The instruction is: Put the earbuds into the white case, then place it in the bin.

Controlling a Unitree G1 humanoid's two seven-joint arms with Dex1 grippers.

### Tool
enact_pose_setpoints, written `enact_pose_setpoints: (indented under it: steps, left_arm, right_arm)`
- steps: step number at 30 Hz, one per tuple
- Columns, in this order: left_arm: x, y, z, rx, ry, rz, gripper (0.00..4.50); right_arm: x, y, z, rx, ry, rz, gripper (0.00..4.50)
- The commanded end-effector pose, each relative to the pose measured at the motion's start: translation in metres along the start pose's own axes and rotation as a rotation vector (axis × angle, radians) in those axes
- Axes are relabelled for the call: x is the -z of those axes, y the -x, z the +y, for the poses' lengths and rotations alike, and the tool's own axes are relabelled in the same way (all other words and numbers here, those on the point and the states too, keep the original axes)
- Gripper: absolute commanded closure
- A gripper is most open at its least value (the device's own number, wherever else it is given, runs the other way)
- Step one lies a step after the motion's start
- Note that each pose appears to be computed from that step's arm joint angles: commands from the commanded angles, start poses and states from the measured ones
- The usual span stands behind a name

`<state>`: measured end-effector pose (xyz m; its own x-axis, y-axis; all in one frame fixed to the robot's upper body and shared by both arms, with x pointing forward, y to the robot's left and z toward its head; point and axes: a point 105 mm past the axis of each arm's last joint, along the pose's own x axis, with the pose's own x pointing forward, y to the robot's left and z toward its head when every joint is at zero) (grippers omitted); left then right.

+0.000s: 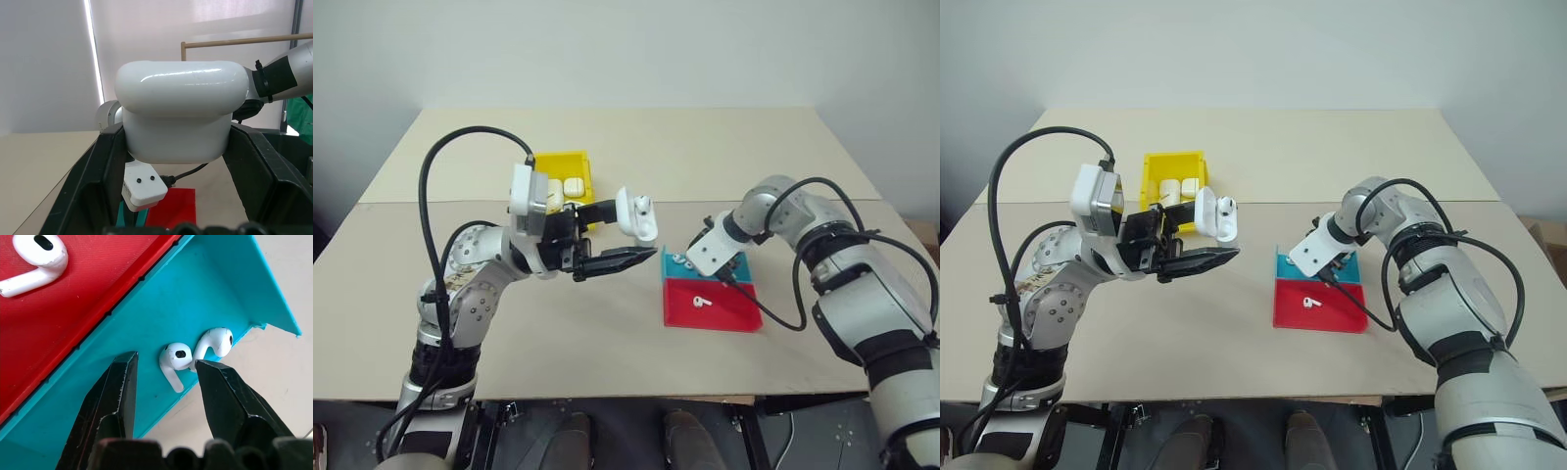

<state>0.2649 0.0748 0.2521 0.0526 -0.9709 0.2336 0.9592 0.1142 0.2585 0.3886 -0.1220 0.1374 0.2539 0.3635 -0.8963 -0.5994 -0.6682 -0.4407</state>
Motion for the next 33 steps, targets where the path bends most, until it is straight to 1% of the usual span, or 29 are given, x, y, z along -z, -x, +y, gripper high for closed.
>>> enact_pose_setpoints:
  steps: [1,10,20,23,26,27,33]
  left_arm:
    - [-0.0123,-0.0002,-0.0048,0.010,-0.049,-0.025,1.72]
    - [-0.0127,0.0032,-0.0073,-0.013,-0.055,-0.022,1.72]
    - [-0.0126,0.0043,-0.0079,-0.020,-0.057,-0.020,1.72]
    - [-0.0125,0.0044,-0.0075,-0.020,-0.059,-0.019,1.72]
    - [-0.0125,0.0044,-0.0068,-0.023,-0.062,-0.019,1.72]
    - [-0.0125,0.0043,-0.0066,-0.024,-0.063,-0.020,1.72]
    - [-0.0123,0.0055,-0.0071,-0.028,-0.063,-0.017,1.72]
  right_arm:
    - [0.0001,0.0044,-0.0064,0.014,0.023,0.014,2.13]
    - [0.0005,0.0000,-0.0071,-0.007,0.040,0.034,2.13]
    - [-0.0027,-0.0031,-0.0045,-0.021,0.045,0.012,2.13]
    - [-0.0035,-0.0044,-0.0033,-0.025,0.046,0.007,2.68]
    - [-0.0043,-0.0053,-0.0024,-0.027,0.045,-0.001,3.66]
    - [-0.0041,-0.0055,-0.0019,-0.028,0.045,0.000,3.85]
    - [-0.0035,-0.0044,0.0005,-0.031,0.019,-0.015,3.85]
